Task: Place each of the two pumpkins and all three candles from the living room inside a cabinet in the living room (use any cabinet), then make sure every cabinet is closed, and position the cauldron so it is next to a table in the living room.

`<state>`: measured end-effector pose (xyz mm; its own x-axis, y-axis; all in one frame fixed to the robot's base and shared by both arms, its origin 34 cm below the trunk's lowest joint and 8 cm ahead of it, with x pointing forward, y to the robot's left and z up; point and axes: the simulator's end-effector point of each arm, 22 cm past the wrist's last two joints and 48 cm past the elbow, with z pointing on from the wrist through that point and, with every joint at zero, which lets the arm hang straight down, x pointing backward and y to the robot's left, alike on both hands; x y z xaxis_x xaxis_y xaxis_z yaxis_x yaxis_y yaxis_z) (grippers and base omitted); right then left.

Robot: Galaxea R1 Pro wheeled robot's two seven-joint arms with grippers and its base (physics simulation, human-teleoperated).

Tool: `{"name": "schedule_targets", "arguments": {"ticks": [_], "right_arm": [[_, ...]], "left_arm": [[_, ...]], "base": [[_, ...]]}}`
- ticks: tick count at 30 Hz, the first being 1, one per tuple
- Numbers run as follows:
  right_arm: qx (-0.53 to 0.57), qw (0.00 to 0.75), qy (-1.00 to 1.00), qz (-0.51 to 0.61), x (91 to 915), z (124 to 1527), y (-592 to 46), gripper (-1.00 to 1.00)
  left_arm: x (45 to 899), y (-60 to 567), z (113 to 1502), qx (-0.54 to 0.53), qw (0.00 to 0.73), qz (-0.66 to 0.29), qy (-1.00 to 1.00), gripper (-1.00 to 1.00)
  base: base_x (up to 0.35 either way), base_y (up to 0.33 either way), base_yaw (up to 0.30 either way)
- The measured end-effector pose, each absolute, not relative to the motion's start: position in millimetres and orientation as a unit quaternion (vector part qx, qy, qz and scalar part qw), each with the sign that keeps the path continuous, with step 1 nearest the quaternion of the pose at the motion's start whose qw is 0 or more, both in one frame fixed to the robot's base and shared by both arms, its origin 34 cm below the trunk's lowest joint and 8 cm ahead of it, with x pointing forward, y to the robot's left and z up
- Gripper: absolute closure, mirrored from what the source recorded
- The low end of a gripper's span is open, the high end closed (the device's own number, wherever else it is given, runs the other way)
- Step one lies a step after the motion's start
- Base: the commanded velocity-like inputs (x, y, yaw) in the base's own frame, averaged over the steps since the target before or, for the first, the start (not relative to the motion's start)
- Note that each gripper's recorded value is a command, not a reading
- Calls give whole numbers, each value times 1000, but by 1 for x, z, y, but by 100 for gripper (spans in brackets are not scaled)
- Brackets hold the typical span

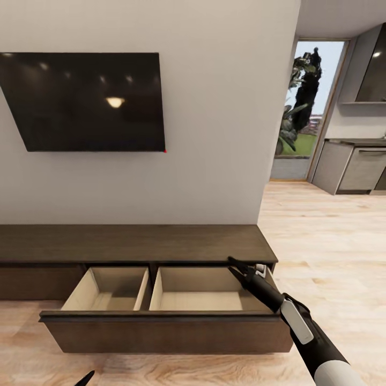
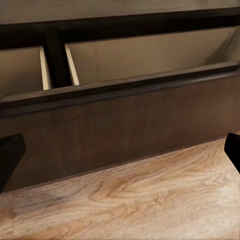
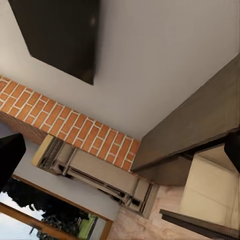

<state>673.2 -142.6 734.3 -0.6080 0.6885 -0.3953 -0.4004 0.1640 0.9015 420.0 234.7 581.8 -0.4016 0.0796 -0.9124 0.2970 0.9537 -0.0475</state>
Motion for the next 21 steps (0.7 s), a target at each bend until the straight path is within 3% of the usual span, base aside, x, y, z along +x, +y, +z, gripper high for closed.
{"name": "schedule_targets", "arguments": {"ticks": [11, 21], "right_arm": [[119, 472, 636, 598, 688, 751, -157, -100], [128, 434, 696, 558, 653, 702, -163, -100]], "left_arm": [[422, 236, 599, 115, 524, -99, 838, -100], [421, 238, 612, 112, 506, -98, 850, -100]], "base": [[0, 0, 0], [0, 0, 0]]}}
